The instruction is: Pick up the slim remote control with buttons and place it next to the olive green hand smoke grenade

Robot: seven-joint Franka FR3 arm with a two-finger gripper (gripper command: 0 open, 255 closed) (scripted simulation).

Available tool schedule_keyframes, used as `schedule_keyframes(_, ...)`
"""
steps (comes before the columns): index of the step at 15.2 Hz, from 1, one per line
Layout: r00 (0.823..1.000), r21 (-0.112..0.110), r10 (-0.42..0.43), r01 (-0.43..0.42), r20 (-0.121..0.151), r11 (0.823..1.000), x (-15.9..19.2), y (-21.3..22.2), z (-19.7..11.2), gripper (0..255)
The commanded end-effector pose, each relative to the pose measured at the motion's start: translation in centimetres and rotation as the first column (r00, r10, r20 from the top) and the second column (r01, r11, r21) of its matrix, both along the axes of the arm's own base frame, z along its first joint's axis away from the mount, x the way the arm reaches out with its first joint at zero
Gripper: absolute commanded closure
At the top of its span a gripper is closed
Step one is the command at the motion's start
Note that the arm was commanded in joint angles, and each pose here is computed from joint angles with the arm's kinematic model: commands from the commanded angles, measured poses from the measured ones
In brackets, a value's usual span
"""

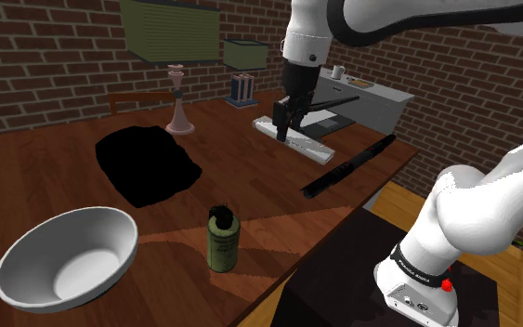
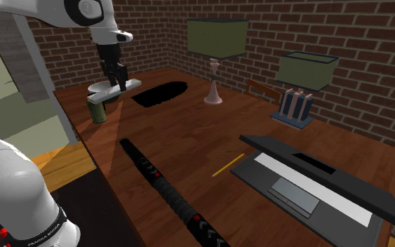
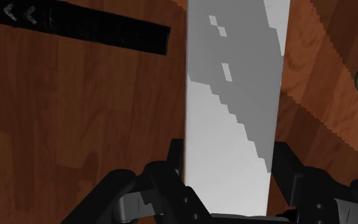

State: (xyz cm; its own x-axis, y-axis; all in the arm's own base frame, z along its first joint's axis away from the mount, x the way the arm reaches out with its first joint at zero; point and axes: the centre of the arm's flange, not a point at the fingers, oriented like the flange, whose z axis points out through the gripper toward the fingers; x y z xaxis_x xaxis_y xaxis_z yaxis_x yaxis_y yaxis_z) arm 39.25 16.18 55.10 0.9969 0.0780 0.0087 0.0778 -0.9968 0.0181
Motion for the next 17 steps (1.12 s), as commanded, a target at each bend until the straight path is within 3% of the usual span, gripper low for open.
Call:
schedule_keyframes(1, 1.000, 0.000, -0.002, 0.002, 0.000, 1.000, -1.2, 0.9, -0.5, 255)
schedule_keyframes(17, 1.000, 0.000, -0.002, 0.002, 0.000, 1.000, -1.2, 0.9, -8.9, 255)
